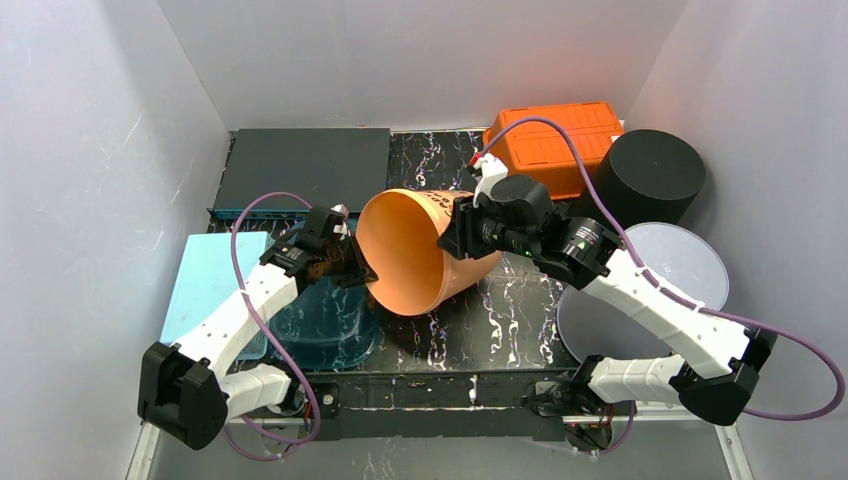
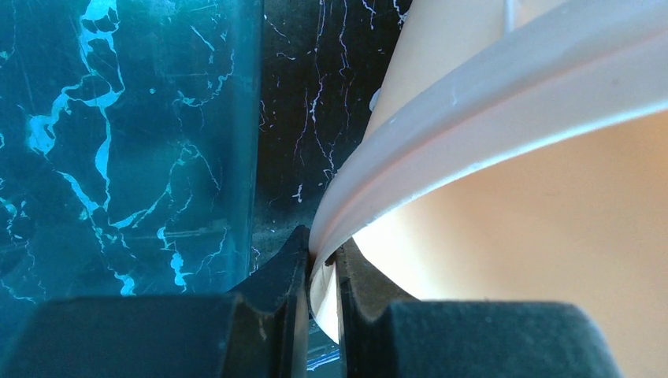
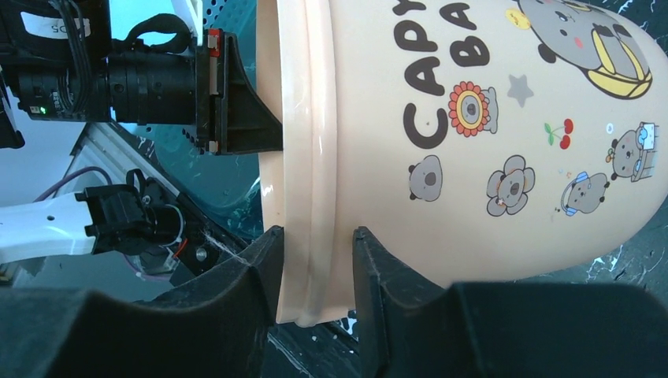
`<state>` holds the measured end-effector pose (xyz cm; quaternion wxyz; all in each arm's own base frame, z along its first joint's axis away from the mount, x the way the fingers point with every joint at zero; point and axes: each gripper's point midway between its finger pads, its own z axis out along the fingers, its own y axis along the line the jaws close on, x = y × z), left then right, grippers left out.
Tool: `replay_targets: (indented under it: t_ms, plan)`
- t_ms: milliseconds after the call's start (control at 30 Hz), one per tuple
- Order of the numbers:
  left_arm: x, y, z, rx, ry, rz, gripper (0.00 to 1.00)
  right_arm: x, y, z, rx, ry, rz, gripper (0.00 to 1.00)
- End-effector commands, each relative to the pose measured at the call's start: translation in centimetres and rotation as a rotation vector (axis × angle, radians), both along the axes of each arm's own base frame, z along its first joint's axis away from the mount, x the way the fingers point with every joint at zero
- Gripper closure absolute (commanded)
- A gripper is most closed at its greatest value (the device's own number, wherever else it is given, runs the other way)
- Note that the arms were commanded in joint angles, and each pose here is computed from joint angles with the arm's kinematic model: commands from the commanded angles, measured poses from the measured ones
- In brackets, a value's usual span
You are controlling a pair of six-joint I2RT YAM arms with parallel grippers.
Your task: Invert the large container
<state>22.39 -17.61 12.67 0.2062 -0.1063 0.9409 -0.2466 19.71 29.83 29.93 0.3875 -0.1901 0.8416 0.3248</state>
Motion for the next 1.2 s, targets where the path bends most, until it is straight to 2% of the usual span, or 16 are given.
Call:
replay_targets:
  t_ms: [0,133,200,267,433,633,833,1167]
  plan:
    - [-1.8,-2.6,1.4,-0.078,0.004,-0.138,0.99,-1.5,2.5,-0.1,0.039,0.046,0.121,0.6]
    - [-1.9,-2.6,1.4,-0.078,0.002,-0.138,0.99,-1.7,2.6,0.0,0.043,0.046,0.135,0.74]
    - [-1.8,-2.6,1.5,-0.079,0.0,-0.134,0.98,-1.8,2.5,-0.3,0.031,0.049,0.142,0.89]
    - [-1.8,-2.6,1.6,-0.083,-0.001,-0.134,0.97,-1.8,2.4,-0.6,0.015,0.051,0.145,0.93]
    - [-1.8,-2.9,2.1,-0.095,-0.006,-0.138,0.93,-1.6,1.5,-1.4,-0.037,0.042,0.132,0.98]
    - [-2.0,-2.9,2.4,-0.102,-0.002,-0.142,0.77,-1.2,-0.4,-2.8,-0.148,-0.017,0.129,0.99]
    - [-2.4,-2.4,2.8,-0.09,-0.011,-0.136,0.55,-1.7,-1.4,-4.8,-0.221,-0.054,0.2,0.99]
    - [-4.4,-1.6,3.5,-0.111,-0.021,-0.143,0.4,-1.8,-2.9,-6.7,-0.289,-0.092,0.215,0.99]
